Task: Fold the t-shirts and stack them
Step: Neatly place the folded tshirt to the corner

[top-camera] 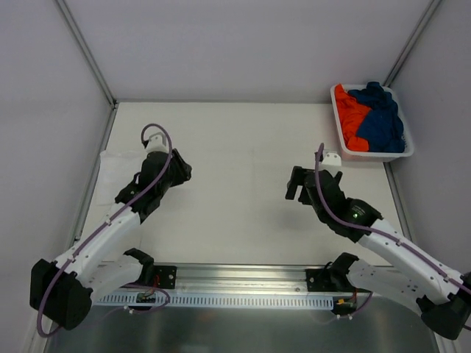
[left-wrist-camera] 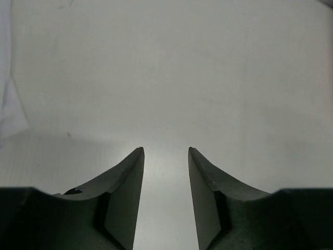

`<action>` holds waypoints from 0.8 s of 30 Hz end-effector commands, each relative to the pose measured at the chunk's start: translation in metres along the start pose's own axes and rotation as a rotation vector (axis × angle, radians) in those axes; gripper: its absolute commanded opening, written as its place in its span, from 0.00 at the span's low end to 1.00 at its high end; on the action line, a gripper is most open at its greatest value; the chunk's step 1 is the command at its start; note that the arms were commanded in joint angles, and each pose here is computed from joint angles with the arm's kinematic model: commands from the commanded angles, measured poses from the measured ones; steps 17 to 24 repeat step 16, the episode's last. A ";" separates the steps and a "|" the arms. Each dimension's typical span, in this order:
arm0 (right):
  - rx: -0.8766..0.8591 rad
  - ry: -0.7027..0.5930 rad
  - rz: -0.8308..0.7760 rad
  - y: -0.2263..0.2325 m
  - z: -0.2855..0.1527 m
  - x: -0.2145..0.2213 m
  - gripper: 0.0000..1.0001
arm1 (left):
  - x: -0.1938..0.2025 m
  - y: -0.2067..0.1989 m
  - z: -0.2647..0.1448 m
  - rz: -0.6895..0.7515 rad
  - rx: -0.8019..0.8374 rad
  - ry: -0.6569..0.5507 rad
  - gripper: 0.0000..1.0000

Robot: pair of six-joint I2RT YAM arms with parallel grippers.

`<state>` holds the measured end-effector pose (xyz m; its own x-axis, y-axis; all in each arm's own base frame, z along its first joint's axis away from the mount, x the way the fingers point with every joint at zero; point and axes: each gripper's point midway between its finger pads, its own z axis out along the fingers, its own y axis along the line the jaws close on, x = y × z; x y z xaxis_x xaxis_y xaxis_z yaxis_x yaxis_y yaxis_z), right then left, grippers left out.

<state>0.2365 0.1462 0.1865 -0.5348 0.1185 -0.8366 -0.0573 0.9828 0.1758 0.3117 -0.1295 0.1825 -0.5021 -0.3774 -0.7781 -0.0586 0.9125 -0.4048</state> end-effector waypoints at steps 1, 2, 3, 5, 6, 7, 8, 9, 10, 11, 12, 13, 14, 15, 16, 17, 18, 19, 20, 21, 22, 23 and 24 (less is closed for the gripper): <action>0.235 -0.074 0.007 -0.058 -0.020 -0.004 0.92 | 0.058 0.044 0.003 -0.032 -0.089 0.081 0.41; 0.226 -0.087 0.021 -0.059 -0.022 -0.005 0.94 | 0.067 0.050 0.000 -0.045 -0.091 0.090 0.41; 0.218 -0.087 0.025 -0.058 -0.021 -0.004 0.94 | 0.070 0.049 -0.002 -0.058 -0.081 0.093 0.41; 0.199 -0.082 0.028 -0.053 -0.018 -0.001 0.95 | 0.070 0.044 -0.006 -0.050 -0.053 0.089 0.44; 0.195 -0.073 0.027 -0.051 -0.016 0.000 0.95 | 0.067 0.040 -0.009 -0.032 -0.047 0.086 0.50; 0.189 -0.063 0.027 -0.048 -0.013 0.002 0.95 | 0.065 0.043 -0.010 -0.008 -0.068 0.076 0.62; 0.194 -0.044 0.014 -0.046 -0.010 0.004 0.95 | 0.070 0.043 -0.012 0.012 -0.076 0.094 0.65; 0.203 -0.033 0.012 -0.046 -0.009 0.006 0.95 | 0.070 0.042 -0.013 0.020 -0.076 0.096 0.69; 0.205 -0.030 0.012 -0.044 -0.007 0.006 0.95 | 0.072 0.041 -0.014 0.027 -0.069 0.099 0.74; 0.212 -0.020 0.003 -0.043 -0.005 0.007 0.95 | 0.072 0.039 -0.015 0.029 -0.059 0.096 0.77; 0.212 -0.016 0.001 -0.043 -0.003 0.008 0.95 | 0.073 0.039 -0.015 0.030 -0.058 0.098 0.80; 0.203 -0.018 -0.005 -0.040 -0.003 0.007 0.92 | 0.072 0.038 -0.015 0.031 -0.057 0.097 0.82; 0.188 -0.020 -0.007 -0.037 -0.001 0.006 0.92 | 0.073 0.038 -0.015 0.031 -0.056 0.101 0.84; 0.166 -0.027 -0.007 -0.033 0.001 0.006 0.92 | 0.072 0.037 -0.015 0.032 -0.054 0.101 0.85; 0.148 -0.027 -0.022 -0.031 0.001 0.006 0.95 | 0.074 0.037 -0.014 0.033 -0.056 0.109 0.87; 0.148 -0.027 -0.022 -0.031 0.001 0.006 0.95 | 0.074 0.037 -0.014 0.033 -0.056 0.109 0.87; 0.148 -0.027 -0.022 -0.031 0.001 0.006 0.95 | 0.074 0.037 -0.014 0.033 -0.056 0.109 0.87; 0.148 -0.027 -0.022 -0.031 0.001 0.006 0.95 | 0.074 0.037 -0.014 0.033 -0.056 0.109 0.87; 0.148 -0.027 -0.022 -0.031 0.001 0.006 0.95 | 0.074 0.037 -0.014 0.033 -0.056 0.109 0.87; 0.148 -0.027 -0.022 -0.031 0.001 0.006 0.95 | 0.074 0.037 -0.014 0.033 -0.056 0.109 0.87; 0.148 -0.027 -0.022 -0.031 0.001 0.006 0.95 | 0.074 0.037 -0.014 0.033 -0.056 0.109 0.87; 0.148 -0.027 -0.022 -0.031 0.001 0.006 0.95 | 0.074 0.037 -0.014 0.033 -0.056 0.109 0.87; 0.148 -0.027 -0.022 -0.031 0.001 0.006 0.95 | 0.074 0.037 -0.014 0.033 -0.056 0.109 0.87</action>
